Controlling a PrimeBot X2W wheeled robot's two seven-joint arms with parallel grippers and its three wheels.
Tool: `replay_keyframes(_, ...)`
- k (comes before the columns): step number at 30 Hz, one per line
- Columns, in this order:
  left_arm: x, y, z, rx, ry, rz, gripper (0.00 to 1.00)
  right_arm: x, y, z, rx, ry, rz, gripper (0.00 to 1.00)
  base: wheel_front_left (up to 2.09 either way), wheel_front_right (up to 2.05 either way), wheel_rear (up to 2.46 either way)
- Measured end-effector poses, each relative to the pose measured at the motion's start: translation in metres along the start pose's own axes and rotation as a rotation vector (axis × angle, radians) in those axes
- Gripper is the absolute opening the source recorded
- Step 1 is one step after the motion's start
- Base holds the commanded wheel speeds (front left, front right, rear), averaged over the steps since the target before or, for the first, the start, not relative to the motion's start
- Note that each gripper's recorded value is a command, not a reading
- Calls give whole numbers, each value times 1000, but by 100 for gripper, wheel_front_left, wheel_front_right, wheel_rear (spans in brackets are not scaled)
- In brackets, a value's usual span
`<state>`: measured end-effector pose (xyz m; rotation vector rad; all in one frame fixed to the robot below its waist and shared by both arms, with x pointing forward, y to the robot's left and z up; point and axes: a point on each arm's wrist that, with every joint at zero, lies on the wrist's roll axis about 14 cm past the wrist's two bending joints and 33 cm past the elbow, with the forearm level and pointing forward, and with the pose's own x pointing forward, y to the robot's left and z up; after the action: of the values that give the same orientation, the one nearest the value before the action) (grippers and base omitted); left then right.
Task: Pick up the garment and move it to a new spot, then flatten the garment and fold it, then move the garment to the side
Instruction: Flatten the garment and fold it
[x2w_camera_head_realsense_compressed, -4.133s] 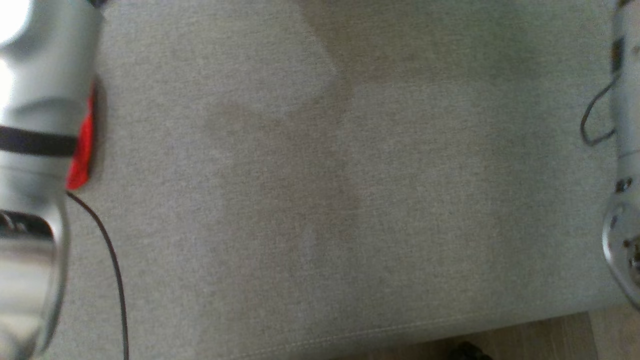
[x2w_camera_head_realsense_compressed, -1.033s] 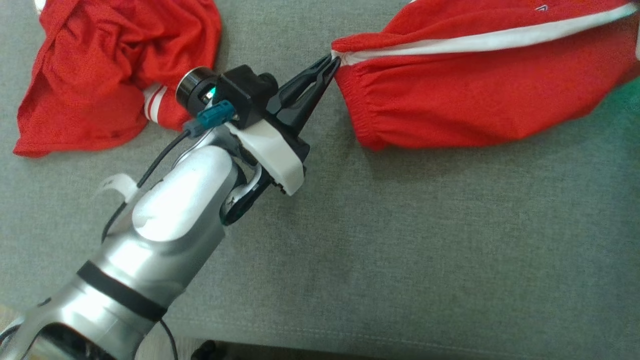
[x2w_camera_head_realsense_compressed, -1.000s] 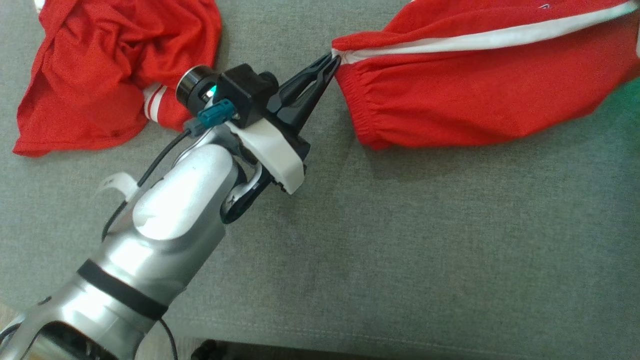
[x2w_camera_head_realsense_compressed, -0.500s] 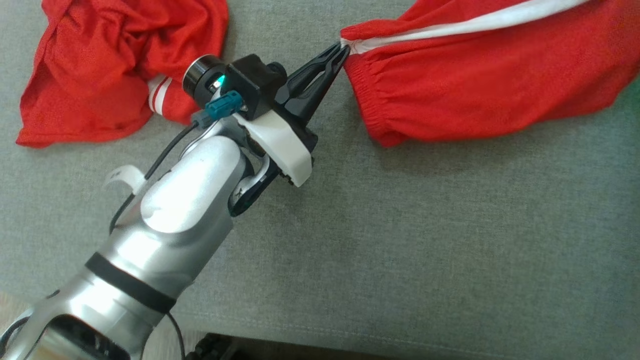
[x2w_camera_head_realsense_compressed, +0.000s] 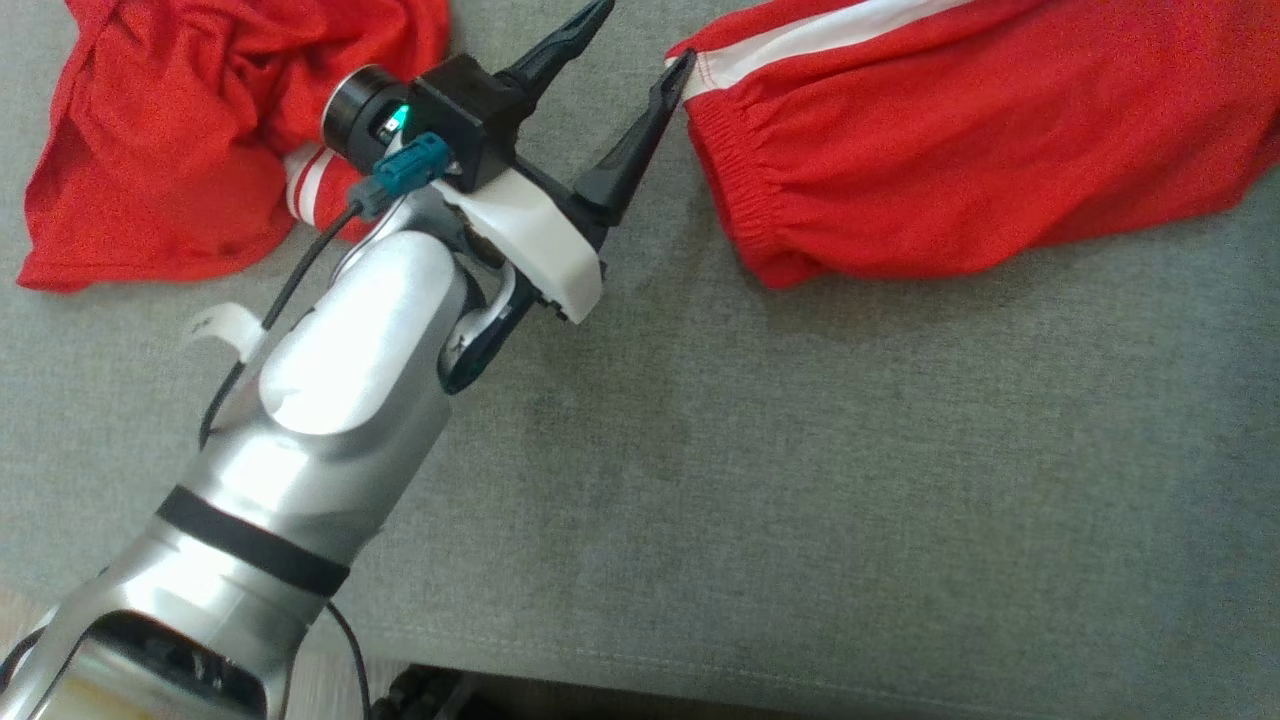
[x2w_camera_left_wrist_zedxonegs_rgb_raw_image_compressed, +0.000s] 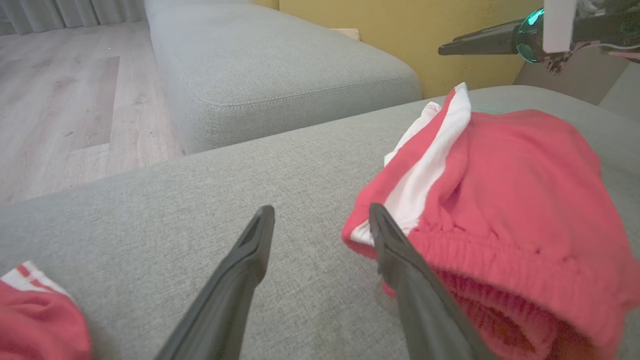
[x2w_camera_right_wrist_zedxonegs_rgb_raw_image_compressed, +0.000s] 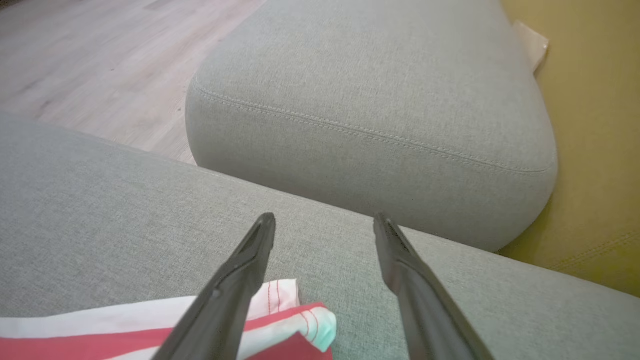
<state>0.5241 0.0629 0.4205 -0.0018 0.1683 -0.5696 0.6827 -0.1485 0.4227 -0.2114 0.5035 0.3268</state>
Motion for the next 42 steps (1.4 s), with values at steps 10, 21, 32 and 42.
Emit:
replay_keyframes(10,-12,18,34,-5,-81,112,100,-50,-2,77,124,-386,-23,100,0,0,0)
replay_keyframes(21,-57,8,81,-22,-228,209,100,-143,13,74,302,-605,-40,100,0,0,0)
replay_keyframes(32,-100,-31,86,-77,-293,230,100,-217,54,-1,312,-608,-125,100,0,0,0)
replay_keyframes(42,-133,-44,76,-75,-296,286,100,-267,68,-57,304,-579,-207,100,0,0,0)
